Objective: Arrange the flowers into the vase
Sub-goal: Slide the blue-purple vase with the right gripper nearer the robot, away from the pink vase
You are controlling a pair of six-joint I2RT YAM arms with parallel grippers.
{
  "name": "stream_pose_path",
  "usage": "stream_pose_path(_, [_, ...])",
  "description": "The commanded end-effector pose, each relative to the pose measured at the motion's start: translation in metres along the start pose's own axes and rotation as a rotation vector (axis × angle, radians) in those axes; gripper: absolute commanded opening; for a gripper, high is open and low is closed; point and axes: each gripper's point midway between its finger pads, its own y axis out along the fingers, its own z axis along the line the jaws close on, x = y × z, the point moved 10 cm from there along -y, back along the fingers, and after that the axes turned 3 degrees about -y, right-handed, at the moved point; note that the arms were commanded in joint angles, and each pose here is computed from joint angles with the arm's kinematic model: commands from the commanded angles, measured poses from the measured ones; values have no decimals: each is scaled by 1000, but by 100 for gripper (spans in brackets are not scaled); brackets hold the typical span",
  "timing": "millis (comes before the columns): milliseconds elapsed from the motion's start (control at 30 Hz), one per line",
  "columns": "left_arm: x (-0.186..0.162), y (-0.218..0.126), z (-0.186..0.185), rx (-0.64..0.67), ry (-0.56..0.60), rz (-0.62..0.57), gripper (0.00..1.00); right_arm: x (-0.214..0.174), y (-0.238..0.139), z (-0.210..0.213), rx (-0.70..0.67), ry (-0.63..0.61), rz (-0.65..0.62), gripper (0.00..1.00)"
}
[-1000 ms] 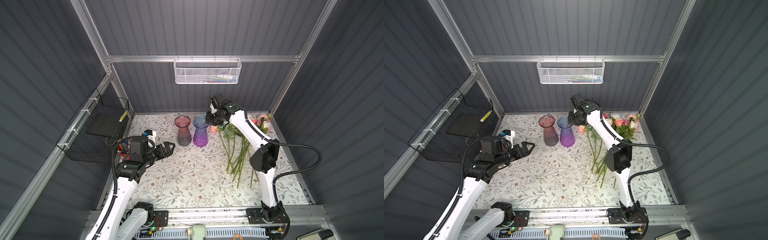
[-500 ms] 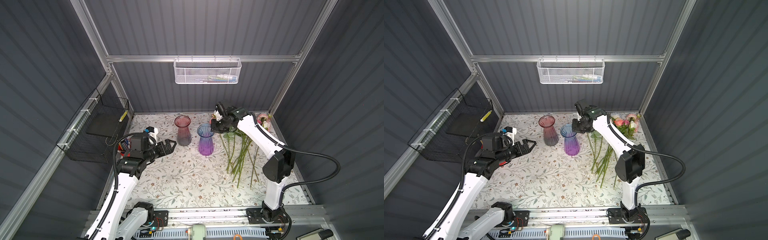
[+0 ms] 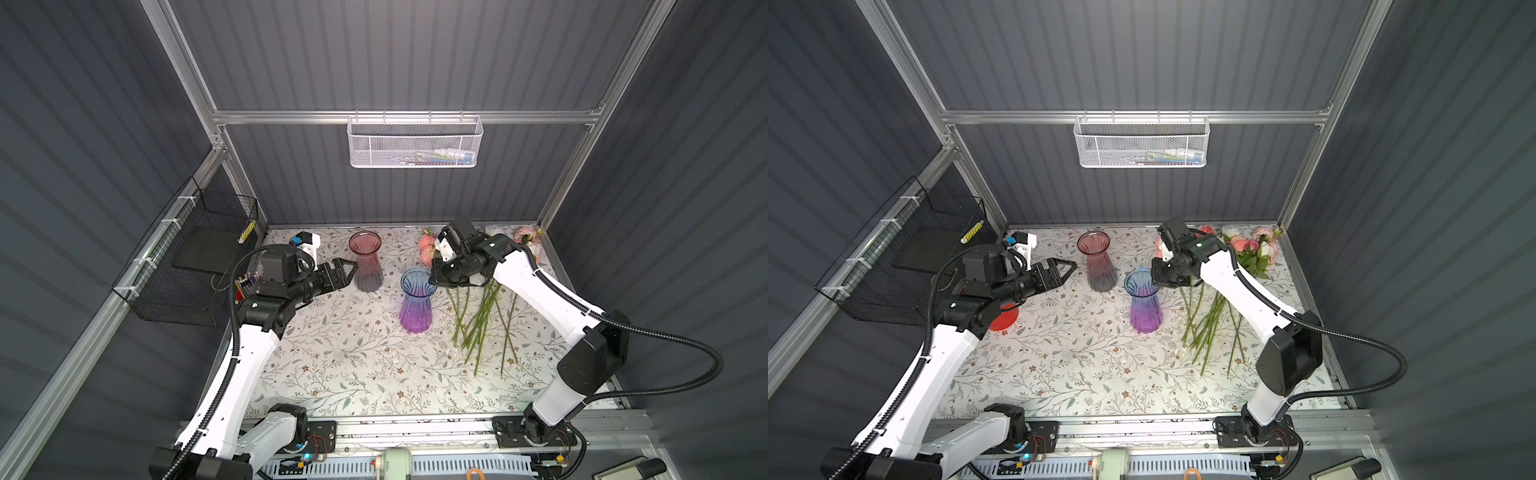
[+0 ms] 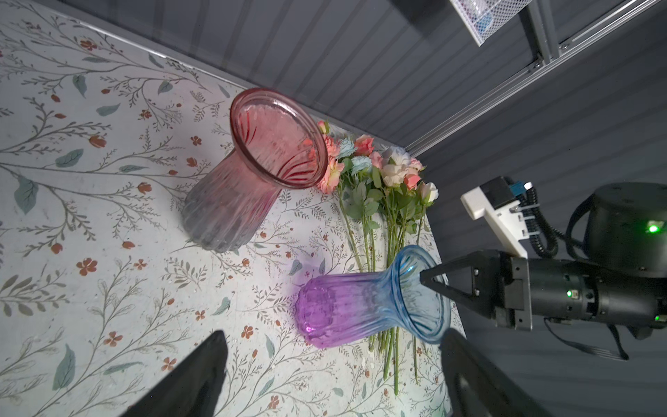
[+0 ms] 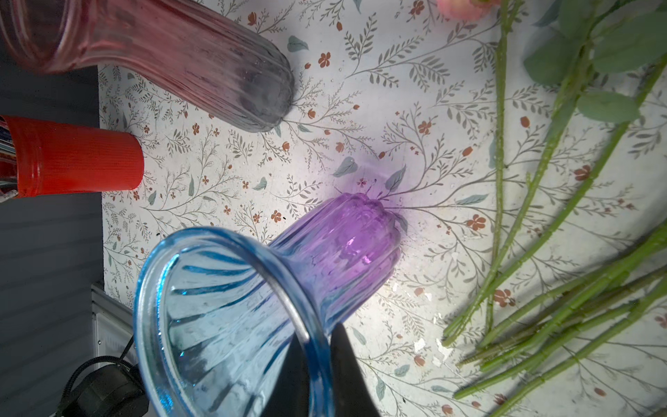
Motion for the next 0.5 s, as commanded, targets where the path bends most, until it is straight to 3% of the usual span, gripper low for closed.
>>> stream_pose_path(0, [14,-6,-20,-90,20,-38,93,0,-9,7,64,-17,-26,0])
stream_pose_path(133, [20,-6,-29,-134,22,-55,93,-3,-7,8,74,-18,-20,20])
stream_pose_path(467, [32,-12,-45,-215,32,-92,94,-1,-32,11,65,-56,-94,33])
